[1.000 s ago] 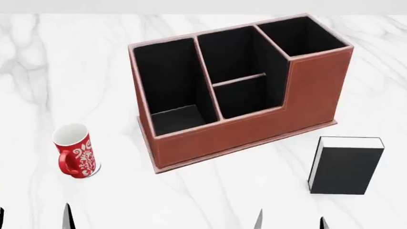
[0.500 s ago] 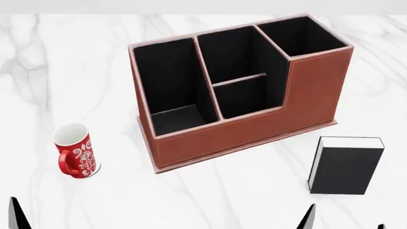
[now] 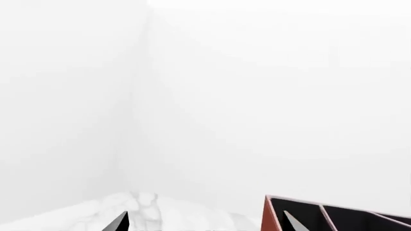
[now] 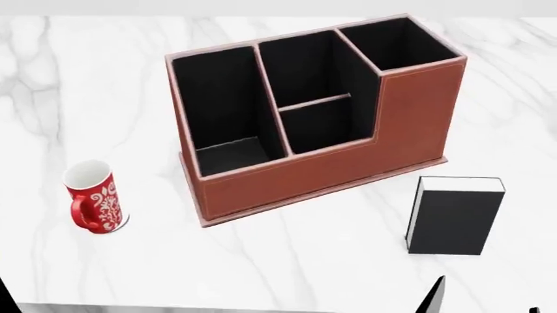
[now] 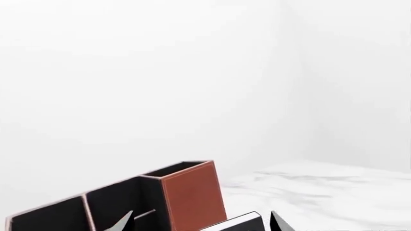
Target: Pick up the book and place it in the back compartment of the caddy.
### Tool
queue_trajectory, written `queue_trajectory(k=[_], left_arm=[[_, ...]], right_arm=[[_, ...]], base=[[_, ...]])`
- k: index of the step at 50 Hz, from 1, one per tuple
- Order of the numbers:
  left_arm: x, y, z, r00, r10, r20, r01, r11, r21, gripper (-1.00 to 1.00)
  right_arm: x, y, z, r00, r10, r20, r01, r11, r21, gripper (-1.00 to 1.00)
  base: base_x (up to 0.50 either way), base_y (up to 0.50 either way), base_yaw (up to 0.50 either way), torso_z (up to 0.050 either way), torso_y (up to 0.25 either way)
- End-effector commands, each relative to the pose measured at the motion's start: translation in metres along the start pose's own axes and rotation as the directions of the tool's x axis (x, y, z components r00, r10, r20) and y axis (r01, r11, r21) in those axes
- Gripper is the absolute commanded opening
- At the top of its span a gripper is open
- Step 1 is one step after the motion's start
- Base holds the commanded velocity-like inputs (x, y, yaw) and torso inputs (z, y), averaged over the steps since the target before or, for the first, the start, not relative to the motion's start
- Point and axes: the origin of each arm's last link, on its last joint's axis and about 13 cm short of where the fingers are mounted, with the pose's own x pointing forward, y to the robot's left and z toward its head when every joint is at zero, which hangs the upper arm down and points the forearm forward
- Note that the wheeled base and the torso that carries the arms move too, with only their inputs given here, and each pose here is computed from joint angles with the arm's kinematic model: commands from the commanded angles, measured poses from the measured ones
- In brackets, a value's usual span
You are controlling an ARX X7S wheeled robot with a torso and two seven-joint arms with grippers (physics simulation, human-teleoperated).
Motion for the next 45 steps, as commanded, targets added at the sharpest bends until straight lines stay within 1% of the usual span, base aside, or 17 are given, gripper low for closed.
queue_trajectory(k=[1, 20, 45], left_arm=[[0.0004, -0.0003, 0.0011, 1.0, 0.0, -0.001, 0.0, 1.0, -0.005, 1.0], [0.0009, -0.0013, 0.0, 1.0, -0.006, -0.01, 0.006, 1.0, 0.001, 1.0], [0.0011, -0.0006, 0.0009, 1.0, -0.003, -0.006, 0.003, 1.0, 0.0, 1.0]], right_arm=[[0.0004, -0.0004, 0.0002, 1.0, -0.004, -0.002, 0.004, 1.0, 0.005, 1.0], [0.0012, -0.0006, -0.0001, 1.0, -0.012, -0.007, 0.012, 1.0, 0.002, 1.0], [0.0014, -0.0001, -0.0012, 1.0, -0.009, -0.005, 0.009, 1.0, -0.002, 1.0]], base=[[-0.11, -0.1, 0.0, 0.0, 0.0], [-0.03, -0.12, 0.0, 0.0, 0.0], [0.0, -0.18, 0.0, 0.0, 0.0]])
